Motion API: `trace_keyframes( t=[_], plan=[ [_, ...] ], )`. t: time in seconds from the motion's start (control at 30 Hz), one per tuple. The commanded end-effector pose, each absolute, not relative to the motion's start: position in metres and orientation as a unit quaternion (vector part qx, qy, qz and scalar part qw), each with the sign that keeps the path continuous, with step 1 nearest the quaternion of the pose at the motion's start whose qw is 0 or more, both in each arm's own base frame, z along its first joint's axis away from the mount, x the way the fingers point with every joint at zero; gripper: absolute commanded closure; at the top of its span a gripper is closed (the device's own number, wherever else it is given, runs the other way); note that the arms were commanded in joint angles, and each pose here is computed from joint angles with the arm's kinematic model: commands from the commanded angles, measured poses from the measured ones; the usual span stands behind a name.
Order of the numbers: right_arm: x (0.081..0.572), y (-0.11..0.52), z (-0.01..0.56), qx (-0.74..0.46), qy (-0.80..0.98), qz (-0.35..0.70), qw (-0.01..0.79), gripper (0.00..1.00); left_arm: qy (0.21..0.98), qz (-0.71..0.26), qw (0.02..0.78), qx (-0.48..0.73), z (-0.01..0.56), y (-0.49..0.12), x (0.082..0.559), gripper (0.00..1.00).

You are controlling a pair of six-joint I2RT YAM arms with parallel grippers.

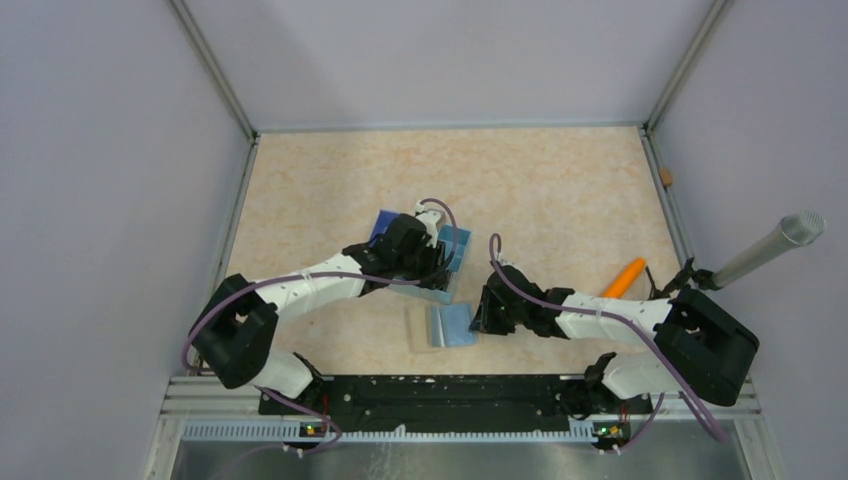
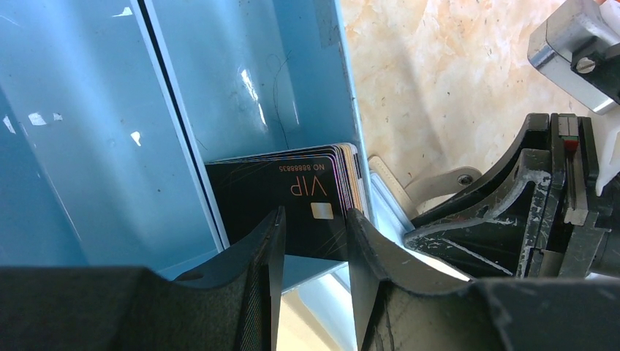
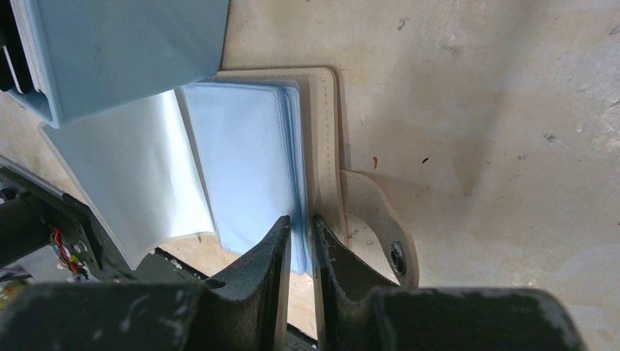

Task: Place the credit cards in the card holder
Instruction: Pick up the credit card from the storage box.

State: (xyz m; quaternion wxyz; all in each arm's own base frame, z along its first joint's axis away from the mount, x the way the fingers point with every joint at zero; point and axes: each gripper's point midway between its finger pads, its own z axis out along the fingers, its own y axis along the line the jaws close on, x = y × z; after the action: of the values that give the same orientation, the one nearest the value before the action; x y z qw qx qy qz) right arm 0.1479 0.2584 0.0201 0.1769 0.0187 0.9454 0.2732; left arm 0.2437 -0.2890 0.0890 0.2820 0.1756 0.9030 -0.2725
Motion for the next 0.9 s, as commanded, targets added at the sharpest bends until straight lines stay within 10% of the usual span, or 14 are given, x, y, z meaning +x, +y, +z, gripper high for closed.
trace_keyframes(
  t=[0.0,0.87],
  plan=[
    [0.1416,0.2529,0.0136,0.017,0.951,0.260,0.166,0.84,0.902,-0.268,0.286,0.180,0.0837,-0.2850,0.2463,0.60],
    [0.1424,0.2540,0.0144,0.016,0.951,0.259,0.165,0.84,0.902,-0.274,0.285,0.172,0.0802,-0.2786,0.2470,0.52]
  ],
)
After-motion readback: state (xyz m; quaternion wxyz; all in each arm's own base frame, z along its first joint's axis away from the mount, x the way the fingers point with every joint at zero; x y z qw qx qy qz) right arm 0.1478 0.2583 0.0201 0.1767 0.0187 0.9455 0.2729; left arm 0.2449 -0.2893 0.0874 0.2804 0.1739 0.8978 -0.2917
